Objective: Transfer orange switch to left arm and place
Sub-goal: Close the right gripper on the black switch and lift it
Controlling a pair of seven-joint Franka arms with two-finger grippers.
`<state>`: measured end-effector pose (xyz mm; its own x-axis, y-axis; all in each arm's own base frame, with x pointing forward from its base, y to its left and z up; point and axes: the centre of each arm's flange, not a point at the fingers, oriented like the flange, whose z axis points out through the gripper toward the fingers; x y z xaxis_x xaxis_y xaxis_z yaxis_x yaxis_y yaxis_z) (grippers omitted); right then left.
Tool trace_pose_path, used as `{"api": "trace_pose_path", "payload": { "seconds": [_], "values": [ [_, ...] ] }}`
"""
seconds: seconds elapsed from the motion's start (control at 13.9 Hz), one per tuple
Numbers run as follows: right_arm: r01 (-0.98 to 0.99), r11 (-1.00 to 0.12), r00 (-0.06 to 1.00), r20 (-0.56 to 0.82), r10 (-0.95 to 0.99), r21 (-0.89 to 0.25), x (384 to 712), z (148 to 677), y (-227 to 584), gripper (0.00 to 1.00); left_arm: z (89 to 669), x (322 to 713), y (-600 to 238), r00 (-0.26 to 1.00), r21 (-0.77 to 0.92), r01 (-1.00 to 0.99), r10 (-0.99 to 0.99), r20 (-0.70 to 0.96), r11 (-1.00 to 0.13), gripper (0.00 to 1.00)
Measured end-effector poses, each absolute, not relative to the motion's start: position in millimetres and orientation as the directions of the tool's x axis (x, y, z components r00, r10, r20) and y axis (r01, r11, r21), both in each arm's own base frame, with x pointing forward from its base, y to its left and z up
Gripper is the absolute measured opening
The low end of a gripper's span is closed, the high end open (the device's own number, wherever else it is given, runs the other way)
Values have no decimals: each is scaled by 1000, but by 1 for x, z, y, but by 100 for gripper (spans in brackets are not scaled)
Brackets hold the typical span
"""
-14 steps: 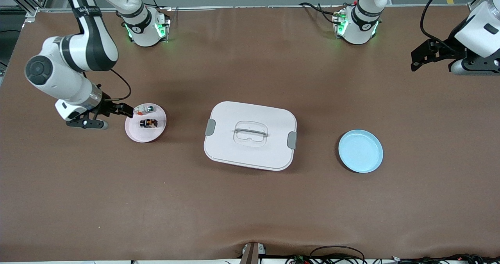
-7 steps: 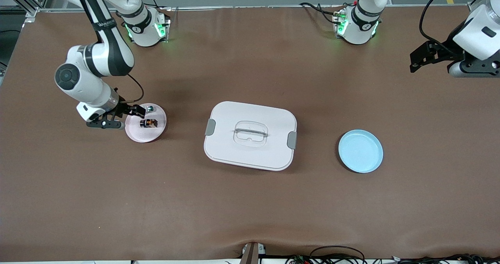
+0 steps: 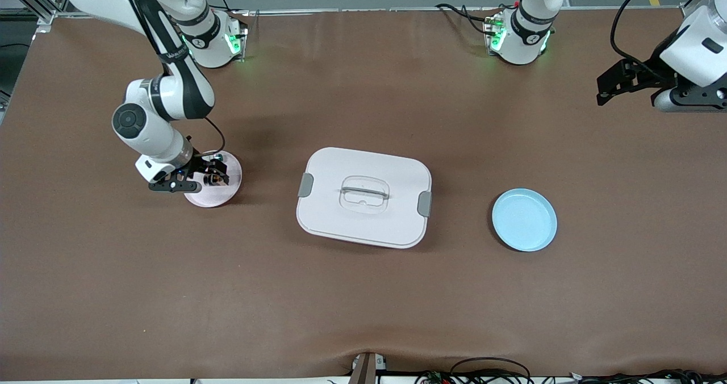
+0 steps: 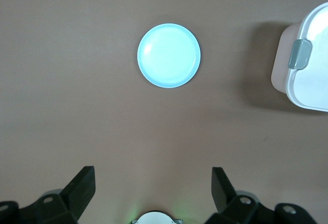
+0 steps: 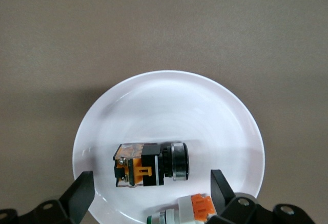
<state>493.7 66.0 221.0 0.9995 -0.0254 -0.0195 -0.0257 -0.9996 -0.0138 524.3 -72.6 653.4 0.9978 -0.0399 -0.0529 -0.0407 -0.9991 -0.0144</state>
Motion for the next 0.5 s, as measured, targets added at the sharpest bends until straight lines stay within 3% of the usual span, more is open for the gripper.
{"api": "trace_pose_path", "payload": {
  "seconds": [0.5],
  "values": [
    [-10, -1000, 1000, -1, -10, -9, 484, 192, 72, 100, 650, 529, -73, 998, -13, -40, -40, -44, -999, 100]
  ]
}}
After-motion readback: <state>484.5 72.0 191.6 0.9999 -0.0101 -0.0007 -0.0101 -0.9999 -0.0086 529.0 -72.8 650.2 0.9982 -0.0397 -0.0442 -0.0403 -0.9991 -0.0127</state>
